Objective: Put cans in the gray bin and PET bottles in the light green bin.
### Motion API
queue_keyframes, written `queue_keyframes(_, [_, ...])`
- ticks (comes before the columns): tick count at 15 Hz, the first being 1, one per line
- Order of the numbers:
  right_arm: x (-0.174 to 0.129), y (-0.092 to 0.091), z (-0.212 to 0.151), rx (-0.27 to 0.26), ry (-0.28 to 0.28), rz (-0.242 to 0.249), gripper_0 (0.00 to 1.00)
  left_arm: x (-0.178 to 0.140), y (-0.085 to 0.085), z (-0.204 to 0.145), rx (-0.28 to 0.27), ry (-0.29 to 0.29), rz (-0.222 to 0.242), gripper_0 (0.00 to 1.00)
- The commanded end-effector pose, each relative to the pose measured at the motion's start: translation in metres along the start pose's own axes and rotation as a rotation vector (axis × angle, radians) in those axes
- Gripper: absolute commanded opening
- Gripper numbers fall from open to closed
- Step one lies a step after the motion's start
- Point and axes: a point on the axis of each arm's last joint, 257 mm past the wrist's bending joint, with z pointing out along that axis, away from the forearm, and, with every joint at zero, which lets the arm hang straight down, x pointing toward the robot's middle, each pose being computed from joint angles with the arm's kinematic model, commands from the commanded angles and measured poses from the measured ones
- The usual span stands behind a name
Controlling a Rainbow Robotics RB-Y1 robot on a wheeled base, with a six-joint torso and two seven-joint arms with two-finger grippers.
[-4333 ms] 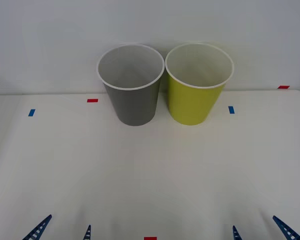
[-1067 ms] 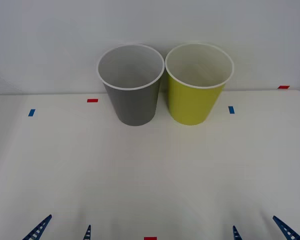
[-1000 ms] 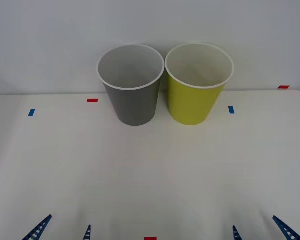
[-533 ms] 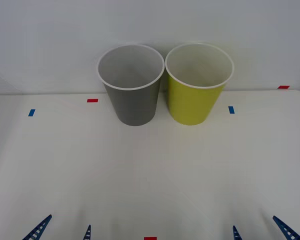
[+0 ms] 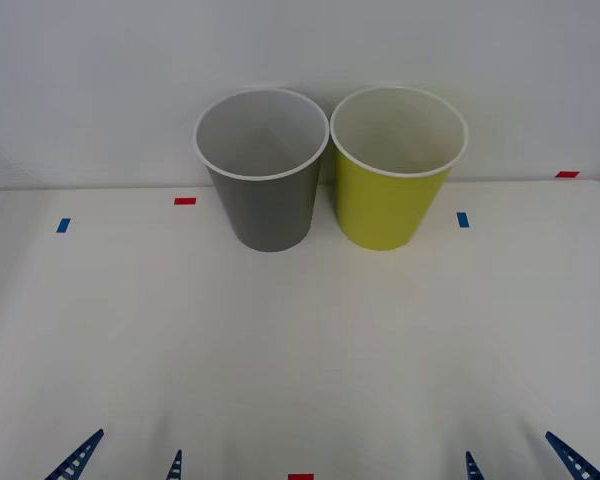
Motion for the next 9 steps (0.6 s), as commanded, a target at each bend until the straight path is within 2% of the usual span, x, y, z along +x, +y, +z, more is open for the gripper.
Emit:
queue_keyframes(1, [0.0000, 0.0000, 0.0000, 0.000, 0.000, 0.000, 1.00, 0.0000, 0.0000, 0.0000, 0.000, 0.000, 0.000, 1.00])
queue_keyframes(9, [0.0000, 0.0000, 0.0000, 0.000, 0.000, 0.000, 1.00, 0.0000, 0.0000, 0.0000, 0.000, 0.000, 0.000, 1.00])
